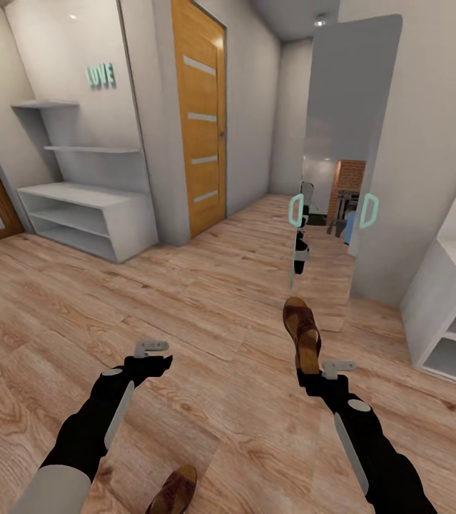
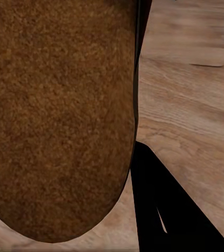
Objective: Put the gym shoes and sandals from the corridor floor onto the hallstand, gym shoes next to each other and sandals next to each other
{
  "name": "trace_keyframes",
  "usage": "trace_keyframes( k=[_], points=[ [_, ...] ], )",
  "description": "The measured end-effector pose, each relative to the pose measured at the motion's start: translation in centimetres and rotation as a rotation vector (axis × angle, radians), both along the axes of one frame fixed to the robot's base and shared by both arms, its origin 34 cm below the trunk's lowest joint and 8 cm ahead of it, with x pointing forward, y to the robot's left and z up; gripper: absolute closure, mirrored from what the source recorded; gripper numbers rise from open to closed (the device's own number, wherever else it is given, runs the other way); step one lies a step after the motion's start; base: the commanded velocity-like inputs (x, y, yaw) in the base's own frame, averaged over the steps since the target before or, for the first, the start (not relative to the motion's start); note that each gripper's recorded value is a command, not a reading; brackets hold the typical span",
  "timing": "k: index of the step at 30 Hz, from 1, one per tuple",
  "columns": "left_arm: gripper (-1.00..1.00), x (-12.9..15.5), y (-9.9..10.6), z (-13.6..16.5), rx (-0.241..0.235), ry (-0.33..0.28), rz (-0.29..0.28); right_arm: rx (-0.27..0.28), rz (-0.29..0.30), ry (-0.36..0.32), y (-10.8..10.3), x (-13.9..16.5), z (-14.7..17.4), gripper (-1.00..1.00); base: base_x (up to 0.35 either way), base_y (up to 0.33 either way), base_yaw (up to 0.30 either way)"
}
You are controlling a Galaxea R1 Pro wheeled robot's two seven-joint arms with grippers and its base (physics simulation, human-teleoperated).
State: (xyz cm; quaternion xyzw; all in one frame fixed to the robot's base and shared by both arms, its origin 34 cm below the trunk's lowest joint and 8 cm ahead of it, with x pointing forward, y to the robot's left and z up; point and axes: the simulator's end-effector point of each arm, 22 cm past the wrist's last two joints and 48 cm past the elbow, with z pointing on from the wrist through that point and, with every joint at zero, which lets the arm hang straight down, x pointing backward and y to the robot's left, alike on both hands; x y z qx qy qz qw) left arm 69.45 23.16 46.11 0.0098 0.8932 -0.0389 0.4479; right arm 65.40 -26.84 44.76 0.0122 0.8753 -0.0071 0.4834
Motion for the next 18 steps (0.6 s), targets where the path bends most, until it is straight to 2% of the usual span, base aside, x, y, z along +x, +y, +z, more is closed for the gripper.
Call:
trace_keyframes(
  k=[6,18],
  points=[
    [-1.0,0.01,-0.01,0.08,0.0,-0.001,0.0,0.0,0.0,-0.001,0.0,0.0,0.06,1.0,-0.001,0.001,-0.115],
    [-1.0,0.05,-0.06,0.55,0.001,-0.009,-0.001,0.0,0.0,-0.009,0.0,0.05,0.49,1.0,0.0,0.0,-0.254]
  ],
)
